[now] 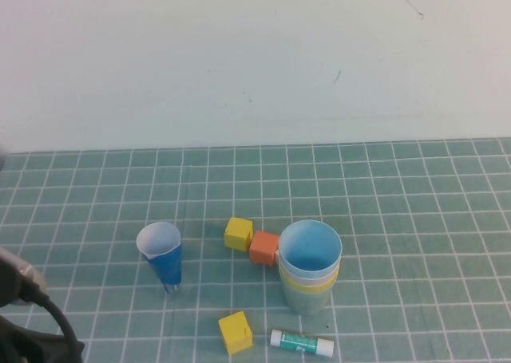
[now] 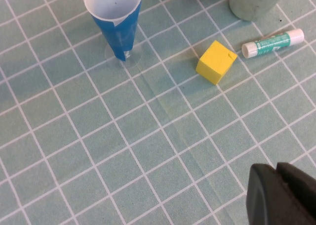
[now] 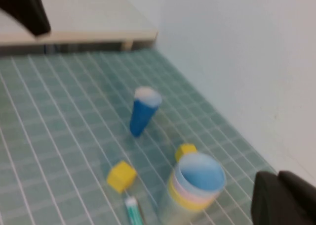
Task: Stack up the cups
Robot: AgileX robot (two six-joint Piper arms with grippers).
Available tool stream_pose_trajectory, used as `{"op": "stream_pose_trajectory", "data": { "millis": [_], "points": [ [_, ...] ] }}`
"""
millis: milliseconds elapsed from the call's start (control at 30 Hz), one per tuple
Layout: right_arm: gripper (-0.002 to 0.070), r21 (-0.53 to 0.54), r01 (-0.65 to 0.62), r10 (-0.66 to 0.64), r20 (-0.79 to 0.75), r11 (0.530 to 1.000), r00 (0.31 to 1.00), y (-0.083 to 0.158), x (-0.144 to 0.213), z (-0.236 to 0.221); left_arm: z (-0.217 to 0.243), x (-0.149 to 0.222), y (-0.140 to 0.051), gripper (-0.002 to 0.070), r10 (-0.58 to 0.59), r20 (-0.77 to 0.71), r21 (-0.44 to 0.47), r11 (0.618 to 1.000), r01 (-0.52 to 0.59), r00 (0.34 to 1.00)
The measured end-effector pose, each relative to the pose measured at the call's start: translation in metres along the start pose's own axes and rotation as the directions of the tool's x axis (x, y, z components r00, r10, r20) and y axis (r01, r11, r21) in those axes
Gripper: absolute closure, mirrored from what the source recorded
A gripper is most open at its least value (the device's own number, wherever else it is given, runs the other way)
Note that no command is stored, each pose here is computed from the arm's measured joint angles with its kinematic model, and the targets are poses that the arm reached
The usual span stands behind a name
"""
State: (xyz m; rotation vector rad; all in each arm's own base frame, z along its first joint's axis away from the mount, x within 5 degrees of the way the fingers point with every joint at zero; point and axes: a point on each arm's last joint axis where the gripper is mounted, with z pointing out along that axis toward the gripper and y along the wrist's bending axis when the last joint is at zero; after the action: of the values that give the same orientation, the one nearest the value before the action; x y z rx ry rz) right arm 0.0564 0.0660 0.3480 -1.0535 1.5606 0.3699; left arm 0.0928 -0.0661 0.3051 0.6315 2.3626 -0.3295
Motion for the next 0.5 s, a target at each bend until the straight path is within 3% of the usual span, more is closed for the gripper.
{"op": "stream_pose_trajectory", "data": {
  "millis": [233, 500],
  "points": [
    [0.0678, 0.056, 0.146, -0.135, -0.175, 0.988, 0.975, -0.006, 0.02, 0.002, 0.0, 0.0, 0.0, 0.0677, -0.002, 0.0, 0.0, 1.0, 0.002, 1.0],
    [0.0678, 0.153, 0.085, -0.063, -0.144, 0.985, 0.988, -0.006, 0.046, 0.018, 0.0, 0.0, 0.0, 0.0677, 0.0, 0.0, 0.0, 1.0, 0.0, 1.0]
  ]
}}
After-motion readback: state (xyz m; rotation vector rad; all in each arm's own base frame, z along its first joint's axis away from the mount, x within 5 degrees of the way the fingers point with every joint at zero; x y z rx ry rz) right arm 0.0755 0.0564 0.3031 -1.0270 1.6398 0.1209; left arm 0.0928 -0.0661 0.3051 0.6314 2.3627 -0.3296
